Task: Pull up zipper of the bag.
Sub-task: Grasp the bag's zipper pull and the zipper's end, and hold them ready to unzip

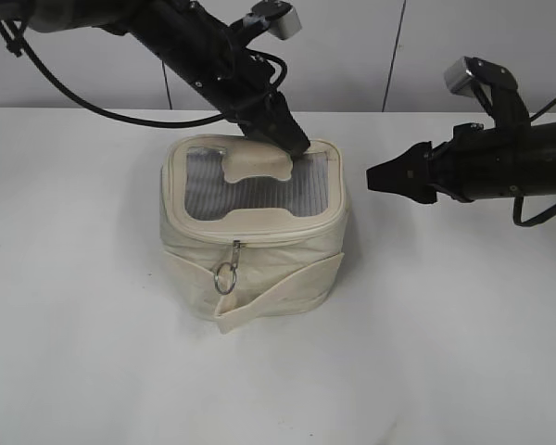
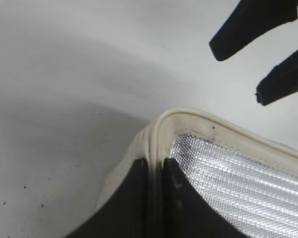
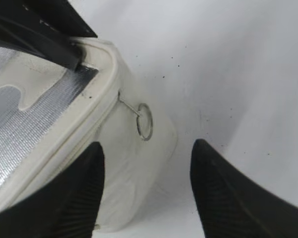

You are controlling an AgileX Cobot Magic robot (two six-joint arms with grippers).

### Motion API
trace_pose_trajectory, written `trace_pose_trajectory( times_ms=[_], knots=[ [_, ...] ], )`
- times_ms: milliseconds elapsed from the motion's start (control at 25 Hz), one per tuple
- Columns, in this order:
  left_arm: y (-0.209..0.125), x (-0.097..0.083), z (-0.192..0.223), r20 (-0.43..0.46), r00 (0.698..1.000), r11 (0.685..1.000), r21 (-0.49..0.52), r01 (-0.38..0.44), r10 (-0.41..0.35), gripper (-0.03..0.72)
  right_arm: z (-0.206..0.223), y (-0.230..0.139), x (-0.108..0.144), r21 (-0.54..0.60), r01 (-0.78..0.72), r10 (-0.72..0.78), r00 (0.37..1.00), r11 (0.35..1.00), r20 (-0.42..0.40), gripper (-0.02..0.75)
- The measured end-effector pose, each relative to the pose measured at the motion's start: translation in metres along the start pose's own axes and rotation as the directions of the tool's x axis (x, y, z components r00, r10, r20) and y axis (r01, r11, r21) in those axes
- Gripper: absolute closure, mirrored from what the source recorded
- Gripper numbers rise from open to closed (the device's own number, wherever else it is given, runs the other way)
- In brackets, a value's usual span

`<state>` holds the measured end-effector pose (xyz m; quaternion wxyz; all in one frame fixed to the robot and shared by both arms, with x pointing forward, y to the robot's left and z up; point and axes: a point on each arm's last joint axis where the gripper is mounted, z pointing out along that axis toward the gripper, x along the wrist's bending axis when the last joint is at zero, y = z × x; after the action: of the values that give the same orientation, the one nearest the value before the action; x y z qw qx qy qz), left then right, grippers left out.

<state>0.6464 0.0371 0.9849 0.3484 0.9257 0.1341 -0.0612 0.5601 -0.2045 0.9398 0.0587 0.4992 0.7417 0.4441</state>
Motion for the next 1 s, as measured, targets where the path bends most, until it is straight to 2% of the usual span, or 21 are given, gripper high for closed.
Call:
trace_pose_trajectory(
  times_ms=[200, 600, 800, 1000],
  knots=[
    [0.0, 0.0, 0.0, 0.001, 1.0, 1.0, 0.003, 0.01, -0.01, 0.644, 0.011, -0.01, -0.006, 0.04, 0.019, -0.019, 1.0, 0.999, -0.003, 0.297],
    [0.0, 0.0, 0.0, 0.0, 1.0, 1.0, 0.003, 0.017, -0.017, 0.644, 0.032, -0.022, -0.009, 0.029, 0.099, -0.097, 0.993, 0.995, -0.068, 0.297],
    [0.0, 0.0, 0.0, -0.001, 1.0, 1.0, 0.004, 0.017, -0.017, 0.644, 0.046, -0.02, -0.003, 0.035, 0.13, -0.126, 0.987, 0.991, -0.098, 0.297],
    [0.0, 0.0, 0.0, -0.001, 1.0, 1.0, 0.005, 0.022, -0.022, 0.644, 0.056, -0.017, -0.008, 0.033, 0.132, -0.129, 0.987, 0.991, -0.099, 0.297]
  ],
)
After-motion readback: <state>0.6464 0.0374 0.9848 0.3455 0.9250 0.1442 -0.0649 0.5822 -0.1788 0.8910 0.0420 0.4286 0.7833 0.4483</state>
